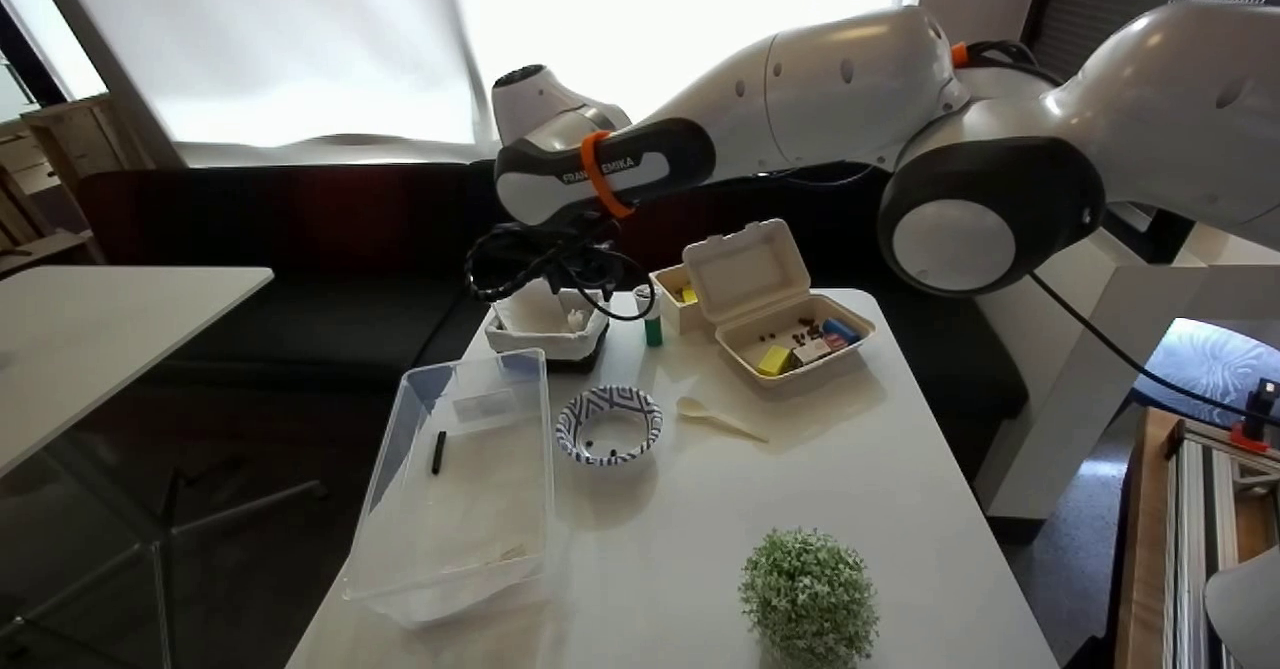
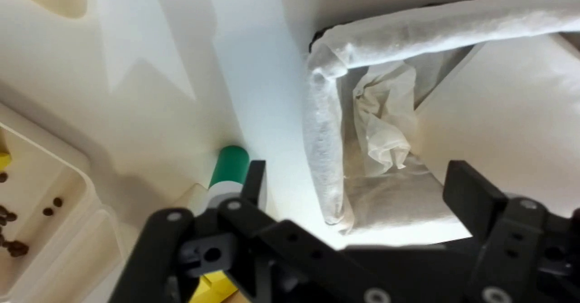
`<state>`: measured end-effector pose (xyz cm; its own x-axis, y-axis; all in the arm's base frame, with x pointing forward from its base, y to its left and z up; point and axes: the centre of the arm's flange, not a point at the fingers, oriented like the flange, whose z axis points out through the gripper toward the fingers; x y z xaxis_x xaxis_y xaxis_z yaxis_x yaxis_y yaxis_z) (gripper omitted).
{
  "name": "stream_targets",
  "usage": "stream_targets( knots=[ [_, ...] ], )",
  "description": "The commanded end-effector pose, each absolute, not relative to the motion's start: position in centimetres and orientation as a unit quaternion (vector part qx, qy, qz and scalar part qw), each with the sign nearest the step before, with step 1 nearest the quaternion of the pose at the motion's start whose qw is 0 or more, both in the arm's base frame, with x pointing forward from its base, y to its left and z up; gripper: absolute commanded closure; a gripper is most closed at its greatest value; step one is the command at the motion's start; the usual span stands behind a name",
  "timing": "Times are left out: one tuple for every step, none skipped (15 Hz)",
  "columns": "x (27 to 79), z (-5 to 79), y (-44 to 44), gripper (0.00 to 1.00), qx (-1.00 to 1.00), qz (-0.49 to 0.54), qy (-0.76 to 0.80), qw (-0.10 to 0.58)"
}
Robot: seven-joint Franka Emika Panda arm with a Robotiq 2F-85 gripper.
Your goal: Pull the basket to the center of the table
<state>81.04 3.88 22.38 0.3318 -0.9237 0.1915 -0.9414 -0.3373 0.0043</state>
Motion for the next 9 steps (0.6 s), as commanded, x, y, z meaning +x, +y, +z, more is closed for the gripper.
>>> stream_targets(
  knots=[
    [85.8,20.9,4.1,0.0,0.801,0.054,-0.59,0.081],
    [85.5,20.6,3.9,0.0,0.802,0.042,-0.59,0.083],
    [85.3,20.3,3.8,0.0,0.802,0.034,-0.591,0.085],
    [85.2,20.0,3.6,0.0,0.802,0.031,-0.591,0.082],
    [85.1,19.8,3.5,0.0,0.801,0.025,-0.593,0.082],
    [85.1,19.6,3.4,0.0,0.801,0.018,-0.593,0.077],
    [85.0,19.4,3.3,0.0,0.801,0.012,-0.593,0.074],
    [85.0,19.1,3.3,0.0,0.802,0.001,-0.593,0.068],
    [85.0,18.9,3.3,0.0,0.802,-0.006,-0.594,0.064]
  ],
)
